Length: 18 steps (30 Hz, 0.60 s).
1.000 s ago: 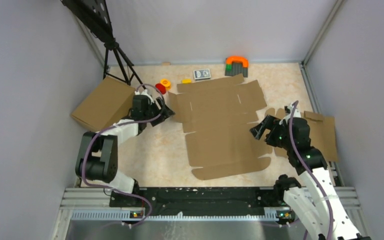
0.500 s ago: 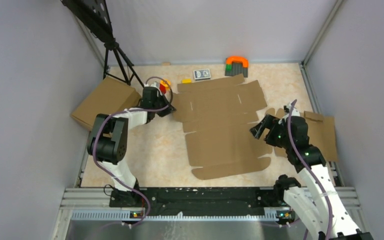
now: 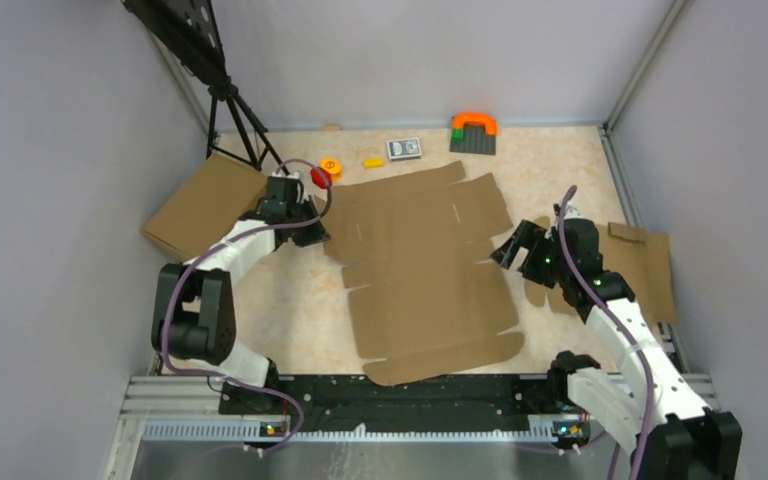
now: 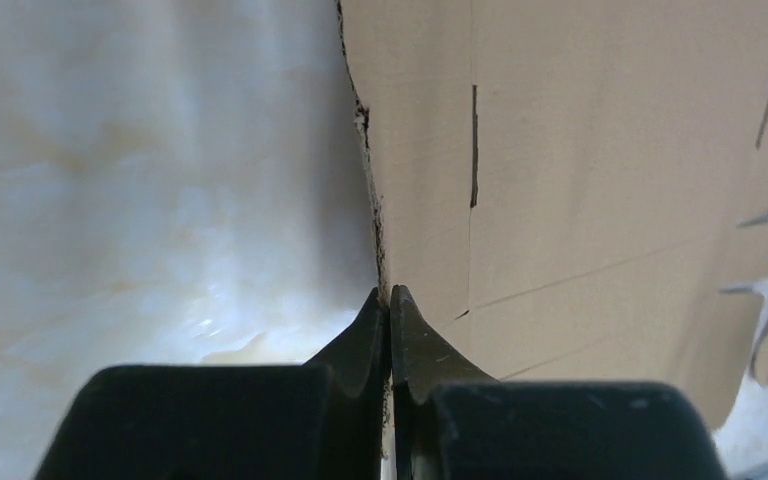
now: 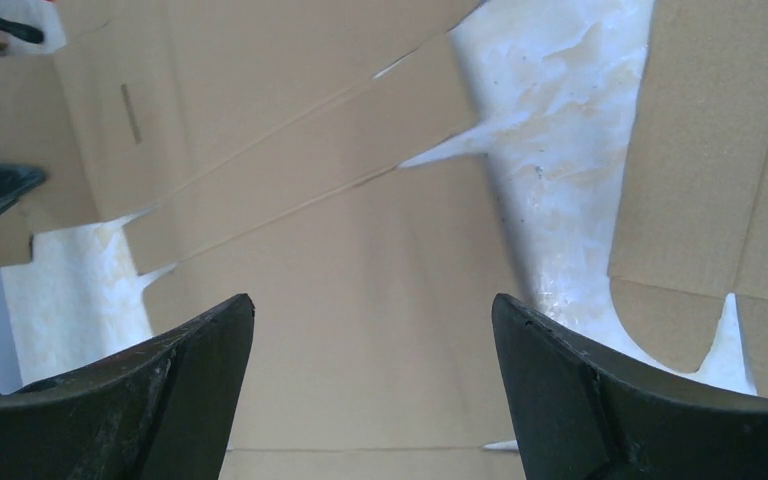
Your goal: Fold the paper box
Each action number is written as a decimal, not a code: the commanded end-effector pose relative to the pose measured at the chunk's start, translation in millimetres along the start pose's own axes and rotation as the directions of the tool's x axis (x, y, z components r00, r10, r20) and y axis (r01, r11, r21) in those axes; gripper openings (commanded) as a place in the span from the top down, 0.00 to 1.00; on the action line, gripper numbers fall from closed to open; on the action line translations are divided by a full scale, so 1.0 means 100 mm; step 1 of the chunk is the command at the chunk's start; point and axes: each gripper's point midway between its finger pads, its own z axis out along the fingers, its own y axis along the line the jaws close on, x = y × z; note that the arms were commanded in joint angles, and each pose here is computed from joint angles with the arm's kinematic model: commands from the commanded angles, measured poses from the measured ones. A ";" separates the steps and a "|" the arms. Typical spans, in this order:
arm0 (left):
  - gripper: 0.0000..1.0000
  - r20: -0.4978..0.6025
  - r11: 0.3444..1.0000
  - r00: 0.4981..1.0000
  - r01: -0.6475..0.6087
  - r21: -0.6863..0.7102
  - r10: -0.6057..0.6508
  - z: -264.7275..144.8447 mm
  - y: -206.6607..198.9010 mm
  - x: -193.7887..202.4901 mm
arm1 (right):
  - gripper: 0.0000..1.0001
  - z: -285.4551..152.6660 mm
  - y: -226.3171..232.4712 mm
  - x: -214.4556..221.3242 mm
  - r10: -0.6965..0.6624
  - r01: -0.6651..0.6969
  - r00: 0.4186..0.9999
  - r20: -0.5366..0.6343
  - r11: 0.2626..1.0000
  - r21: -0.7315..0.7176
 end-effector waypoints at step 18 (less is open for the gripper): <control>0.49 0.019 0.990 1.000 0.008 -0.140 -0.006 -0.16 0.38 0.02 | 0.17 0.59 -0.50 0.52 -0.013 0.053 0.968 -0.251 0.987 0.152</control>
